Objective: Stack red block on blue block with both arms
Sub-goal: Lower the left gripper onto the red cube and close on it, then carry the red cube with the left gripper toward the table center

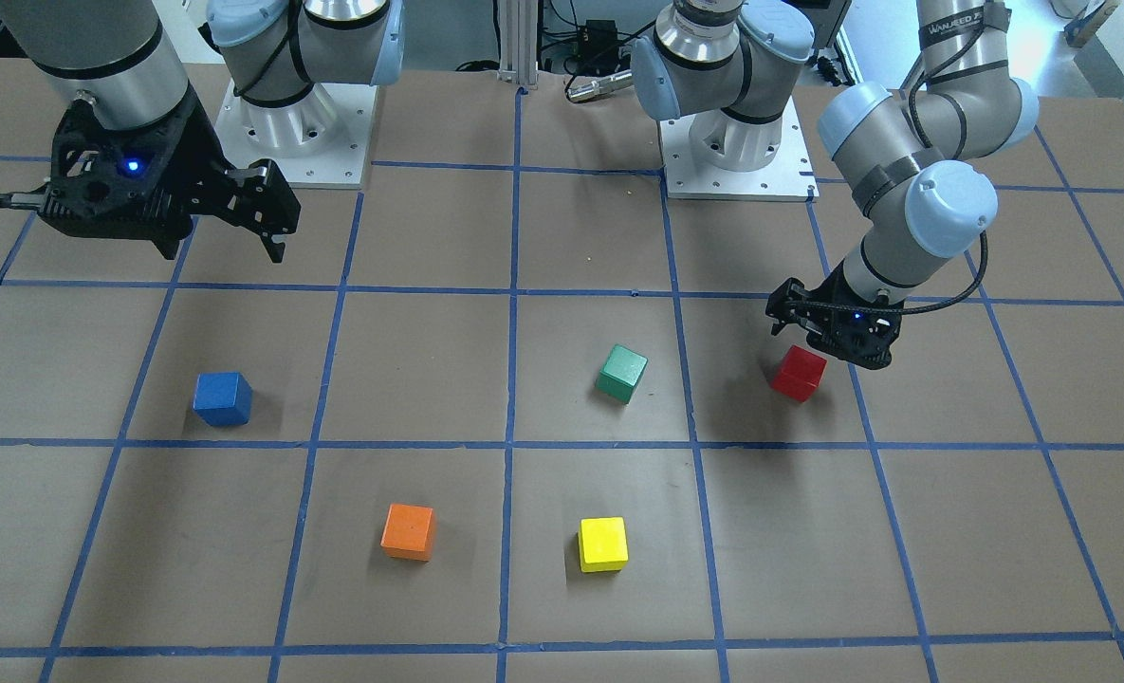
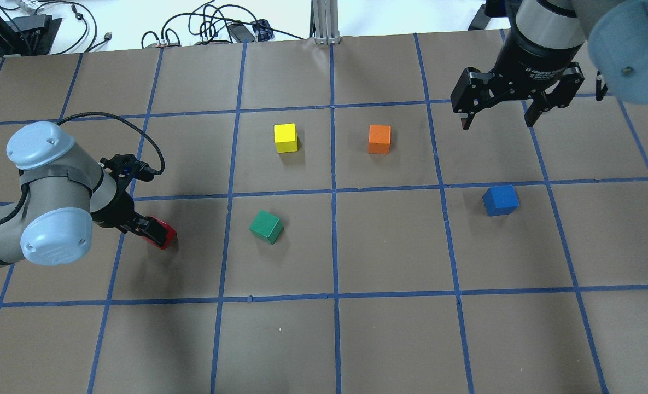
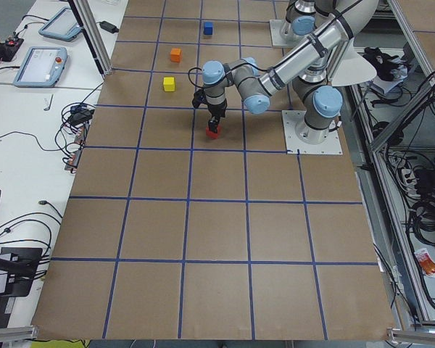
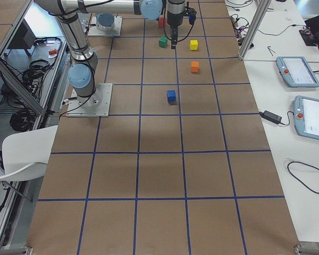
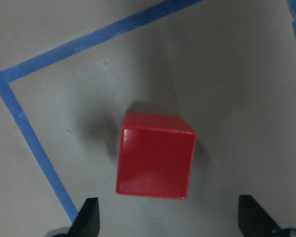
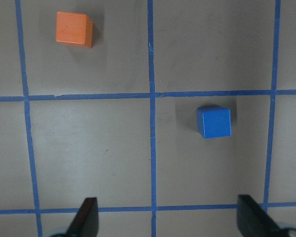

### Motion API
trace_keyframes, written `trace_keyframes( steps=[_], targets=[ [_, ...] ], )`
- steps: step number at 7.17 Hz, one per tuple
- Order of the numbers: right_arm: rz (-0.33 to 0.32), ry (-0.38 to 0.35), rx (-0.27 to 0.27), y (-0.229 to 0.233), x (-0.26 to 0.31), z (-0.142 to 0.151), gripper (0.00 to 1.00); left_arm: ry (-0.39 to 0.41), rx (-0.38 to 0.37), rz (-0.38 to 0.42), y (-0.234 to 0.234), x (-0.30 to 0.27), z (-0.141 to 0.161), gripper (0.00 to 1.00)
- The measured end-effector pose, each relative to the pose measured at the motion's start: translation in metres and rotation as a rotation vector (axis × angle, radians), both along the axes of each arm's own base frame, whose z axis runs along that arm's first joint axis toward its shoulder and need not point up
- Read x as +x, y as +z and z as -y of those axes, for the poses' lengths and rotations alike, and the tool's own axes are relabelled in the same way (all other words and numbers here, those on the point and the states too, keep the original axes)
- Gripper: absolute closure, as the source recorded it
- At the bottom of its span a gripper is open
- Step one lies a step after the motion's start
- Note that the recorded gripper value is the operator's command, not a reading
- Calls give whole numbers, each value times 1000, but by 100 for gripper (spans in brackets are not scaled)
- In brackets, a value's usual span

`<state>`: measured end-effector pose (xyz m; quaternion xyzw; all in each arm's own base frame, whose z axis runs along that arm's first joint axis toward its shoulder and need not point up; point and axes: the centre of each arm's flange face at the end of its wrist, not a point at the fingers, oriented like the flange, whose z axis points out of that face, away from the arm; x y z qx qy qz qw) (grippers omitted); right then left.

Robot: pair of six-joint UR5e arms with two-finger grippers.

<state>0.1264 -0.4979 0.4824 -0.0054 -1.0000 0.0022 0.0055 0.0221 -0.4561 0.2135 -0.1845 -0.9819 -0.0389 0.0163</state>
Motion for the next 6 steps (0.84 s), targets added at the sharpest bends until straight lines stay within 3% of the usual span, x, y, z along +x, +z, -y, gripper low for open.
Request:
trace_keyframes(
  steps=[2, 3, 4, 5, 6],
  targets=[
    [6, 1, -1, 0, 1, 0, 0, -4, -12, 5, -12, -1, 7, 5],
    [7, 1, -2, 0, 1, 0, 0, -11, -17, 7, -17, -5, 9, 25],
    [7, 2, -1, 0, 1, 0, 0, -21, -19, 9, -20, -7, 11, 56],
    [7, 1, 0, 0, 1, 0, 0, -25, -22, 10, -23, -8, 12, 98],
    [8, 1, 1, 0, 1, 0, 0, -25, -27, 13, -23, -8, 13, 100]
  ],
)
